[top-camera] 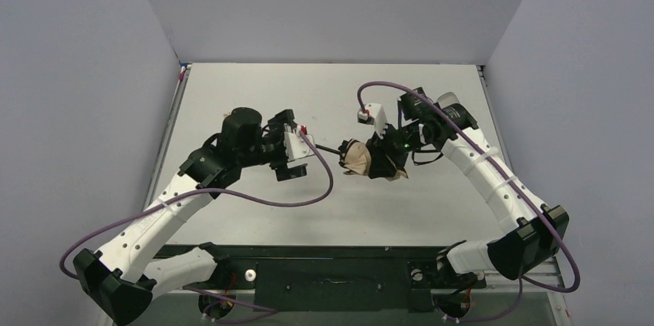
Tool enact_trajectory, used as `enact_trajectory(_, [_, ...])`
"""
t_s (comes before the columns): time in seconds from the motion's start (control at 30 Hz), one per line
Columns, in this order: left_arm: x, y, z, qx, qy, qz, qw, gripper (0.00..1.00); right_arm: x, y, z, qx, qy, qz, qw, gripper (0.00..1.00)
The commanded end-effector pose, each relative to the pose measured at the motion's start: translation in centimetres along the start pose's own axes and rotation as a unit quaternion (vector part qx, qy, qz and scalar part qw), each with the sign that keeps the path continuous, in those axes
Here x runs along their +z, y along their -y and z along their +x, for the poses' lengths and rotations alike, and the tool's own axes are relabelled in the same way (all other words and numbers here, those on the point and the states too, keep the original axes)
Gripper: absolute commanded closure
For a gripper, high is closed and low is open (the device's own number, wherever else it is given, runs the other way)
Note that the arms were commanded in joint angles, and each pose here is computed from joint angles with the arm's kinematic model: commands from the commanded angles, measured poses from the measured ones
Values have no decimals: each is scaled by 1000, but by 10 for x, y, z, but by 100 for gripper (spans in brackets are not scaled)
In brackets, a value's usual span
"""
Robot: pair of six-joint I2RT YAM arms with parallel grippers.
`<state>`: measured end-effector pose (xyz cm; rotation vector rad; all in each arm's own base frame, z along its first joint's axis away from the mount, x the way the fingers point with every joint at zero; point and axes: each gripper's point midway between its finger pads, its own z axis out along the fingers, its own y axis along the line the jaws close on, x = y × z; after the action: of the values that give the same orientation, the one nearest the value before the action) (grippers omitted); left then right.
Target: Open the umbrella
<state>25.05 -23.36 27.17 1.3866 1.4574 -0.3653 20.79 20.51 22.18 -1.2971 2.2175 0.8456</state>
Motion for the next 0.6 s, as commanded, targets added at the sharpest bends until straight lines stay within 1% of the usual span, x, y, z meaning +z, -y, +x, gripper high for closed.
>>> enact_trajectory(0.0, [-9, -28, -69, -172, 134, -40, 975, 3, -23, -11, -67, 39, 131, -36, 990, 100])
enact_trajectory(0.03, [-14, -39, -74, -201, 148, -55, 967, 3, -28, -14, -75, 69, 146, -44, 986, 100])
enact_trajectory(0.07, [-18, -47, -86, -248, 175, -61, 951, 3, -33, -8, -88, 72, 174, -37, 981, 100])
enact_trajectory(0.1, [-23, -59, -91, -266, 188, -78, 942, 3, -39, -8, -102, 88, 201, -40, 975, 100])
enact_trajectory(0.13, [-29, -74, -101, -292, 213, -104, 927, 3, -43, -7, -109, 96, 215, -40, 971, 100])
enact_trajectory(0.17, [-36, -91, -106, -299, 233, -132, 916, 3, -50, -8, -124, 107, 243, -43, 963, 100])
enact_trajectory(0.2, [-42, -106, -111, -327, 247, -158, 898, 3, -55, -10, -132, 110, 260, -46, 958, 100])
enact_trajectory(0.23, [-49, -121, -111, -336, 261, -178, 887, 3, -60, -11, -146, 128, 287, -56, 948, 100])
enact_trajectory(0.27, [-52, -130, -116, -368, 273, -180, 870, 3, -63, -12, -152, 134, 299, -63, 943, 100])
enact_trajectory(0.3, [-54, -141, -113, -387, 277, -187, 859, 3, -70, -15, -165, 145, 321, -76, 933, 100])
enact_trajectory(0.33, [-57, -142, -121, -415, 292, -167, 845, 3, -74, -17, -171, 147, 331, -83, 928, 100])
enact_trajectory(0.37, [-57, -148, -123, -450, 306, -156, 825, 3, -82, -21, -182, 154, 352, -96, 918, 100])
enact_trajectory(0.4, [-57, -146, -129, -461, 314, -131, 820, 3, -85, -25, -187, 178, 357, -113, 910, 100])
enact_trajectory(0.43, [-57, -148, -137, -482, 335, -111, 802, 3, -93, -28, -198, 163, 380, -122, 902, 100])
enact_trajectory(0.47, [-56, -144, -141, -490, 340, -88, 798, 3, -96, -31, -201, 180, 384, -136, 895, 100])
enact_trajectory(0.5, [-57, -144, -149, -499, 357, -69, 787, 3, -100, -32, -205, 173, 393, -139, 892, 100])
enact_trajectory(0.53, [-56, -138, -155, -499, 360, -47, 787, 3, -101, -35, -207, 171, 395, -141, 892, 100])
enact_trajectory(0.57, [-56, -136, -161, -503, 368, -32, 782, 0, -102, -36, -208, 168, 396, -143, 892, 100])
